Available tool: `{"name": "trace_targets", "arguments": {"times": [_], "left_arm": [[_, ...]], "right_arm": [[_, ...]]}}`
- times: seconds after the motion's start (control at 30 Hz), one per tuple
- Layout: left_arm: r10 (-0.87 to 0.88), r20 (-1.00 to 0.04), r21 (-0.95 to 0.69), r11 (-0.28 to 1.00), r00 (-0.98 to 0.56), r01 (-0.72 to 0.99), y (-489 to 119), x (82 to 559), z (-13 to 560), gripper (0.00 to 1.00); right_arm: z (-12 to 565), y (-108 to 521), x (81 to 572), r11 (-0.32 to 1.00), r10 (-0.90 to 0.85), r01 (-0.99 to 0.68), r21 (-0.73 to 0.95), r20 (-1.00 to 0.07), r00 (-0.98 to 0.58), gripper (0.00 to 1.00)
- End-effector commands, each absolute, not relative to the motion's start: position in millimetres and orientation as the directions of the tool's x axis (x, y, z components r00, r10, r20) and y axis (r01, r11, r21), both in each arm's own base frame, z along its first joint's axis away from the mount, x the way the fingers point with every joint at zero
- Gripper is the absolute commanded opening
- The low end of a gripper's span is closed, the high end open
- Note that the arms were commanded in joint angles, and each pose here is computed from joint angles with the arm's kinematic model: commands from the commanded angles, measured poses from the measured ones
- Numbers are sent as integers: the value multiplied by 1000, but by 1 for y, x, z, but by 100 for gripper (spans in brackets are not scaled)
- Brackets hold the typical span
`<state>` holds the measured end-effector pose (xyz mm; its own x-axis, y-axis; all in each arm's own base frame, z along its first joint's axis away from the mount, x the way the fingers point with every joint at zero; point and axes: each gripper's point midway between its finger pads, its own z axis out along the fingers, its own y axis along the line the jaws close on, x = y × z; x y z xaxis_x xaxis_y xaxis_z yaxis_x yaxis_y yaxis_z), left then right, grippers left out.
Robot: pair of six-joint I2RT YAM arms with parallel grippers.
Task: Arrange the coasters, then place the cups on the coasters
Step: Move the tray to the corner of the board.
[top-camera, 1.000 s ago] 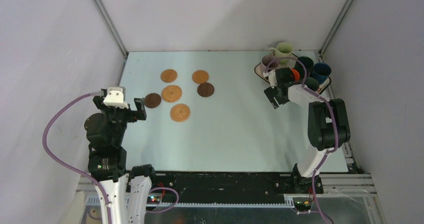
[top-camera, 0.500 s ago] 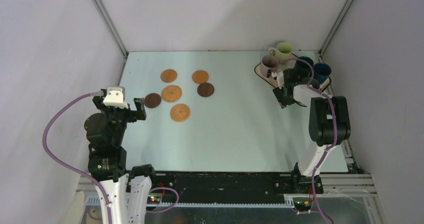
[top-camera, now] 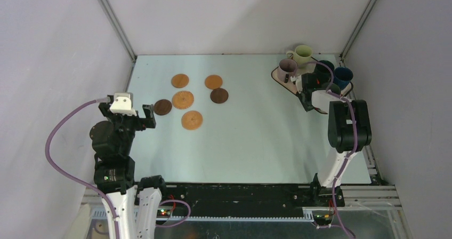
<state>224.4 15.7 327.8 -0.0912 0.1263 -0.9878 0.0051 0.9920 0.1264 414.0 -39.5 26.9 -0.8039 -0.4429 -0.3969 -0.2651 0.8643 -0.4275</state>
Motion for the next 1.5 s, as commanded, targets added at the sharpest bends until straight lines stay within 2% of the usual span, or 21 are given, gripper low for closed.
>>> {"name": "trace_targets", "arguments": {"times": [0.0,0.1,0.23,0.27,0.33,0.77,1.47], "left_arm": [[153,-986,153,988,-70,6,17,225,331,98],[153,-986,153,988,-71,7,17,225,330,98],[154,-986,153,988,-69,8,17,225,330,98],[154,-986,154,988,-70,7,17,225,330,98],[155,-985,155,988,-69,8,17,225,330,98],[156,-986,156,988,-64,7,17,224,331,98],[155,-986,154,988,-67,16,15,225,330,98]], "right_arm": [[-1,-34,396,867,-444,-315,-386,-314,-839,27],[-3,-35,395,863,-448,-317,-393,-305,-841,25],[-5,-35,393,854,-463,-336,-398,-283,-840,12],[-6,-35,391,850,-470,-345,-399,-274,-839,4],[-6,-34,389,844,-479,-358,-399,-264,-837,0],[10,-19,368,842,-521,-445,-304,-251,-815,0],[18,-3,313,763,-644,-619,-189,-133,-753,0]]}}
